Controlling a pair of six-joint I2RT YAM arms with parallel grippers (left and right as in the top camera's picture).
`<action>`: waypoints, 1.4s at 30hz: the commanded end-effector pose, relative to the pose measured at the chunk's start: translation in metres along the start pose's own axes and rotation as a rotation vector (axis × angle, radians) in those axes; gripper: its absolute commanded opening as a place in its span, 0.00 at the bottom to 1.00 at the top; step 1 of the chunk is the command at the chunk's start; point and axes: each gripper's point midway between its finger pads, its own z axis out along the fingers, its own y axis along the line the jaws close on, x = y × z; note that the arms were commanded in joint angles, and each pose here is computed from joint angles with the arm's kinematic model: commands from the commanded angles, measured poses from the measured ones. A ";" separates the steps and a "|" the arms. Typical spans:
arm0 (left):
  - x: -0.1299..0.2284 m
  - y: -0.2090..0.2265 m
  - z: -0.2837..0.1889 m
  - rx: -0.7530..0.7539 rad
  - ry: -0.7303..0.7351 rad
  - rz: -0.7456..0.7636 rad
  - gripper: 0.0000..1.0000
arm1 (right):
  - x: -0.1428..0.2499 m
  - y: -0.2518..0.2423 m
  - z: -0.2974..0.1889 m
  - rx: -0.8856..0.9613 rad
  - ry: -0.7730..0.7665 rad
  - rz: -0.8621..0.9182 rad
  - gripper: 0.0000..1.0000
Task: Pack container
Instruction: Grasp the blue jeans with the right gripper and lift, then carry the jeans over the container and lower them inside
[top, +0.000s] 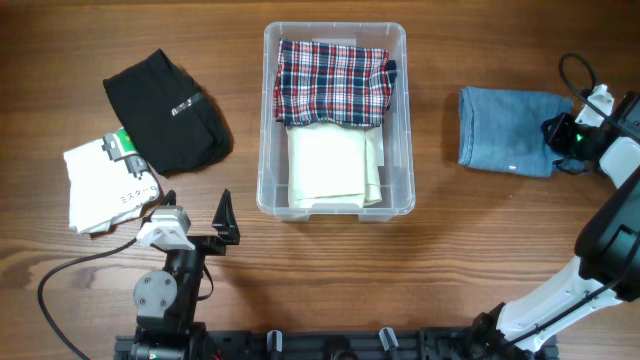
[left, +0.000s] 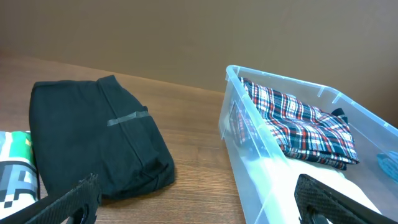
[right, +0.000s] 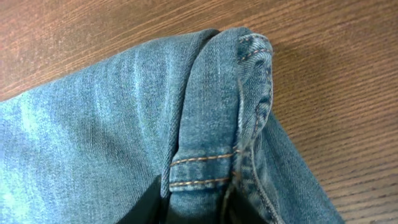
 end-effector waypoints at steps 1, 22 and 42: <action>0.002 0.001 0.000 0.002 0.001 0.015 1.00 | 0.028 -0.008 0.008 0.032 0.083 0.097 0.06; 0.002 0.001 0.000 0.002 0.001 0.015 1.00 | -0.102 0.085 -0.190 -0.134 -0.437 0.117 0.04; 0.002 0.001 0.000 0.002 0.001 0.015 1.00 | -0.025 0.324 -0.345 -0.810 -0.357 -0.006 0.04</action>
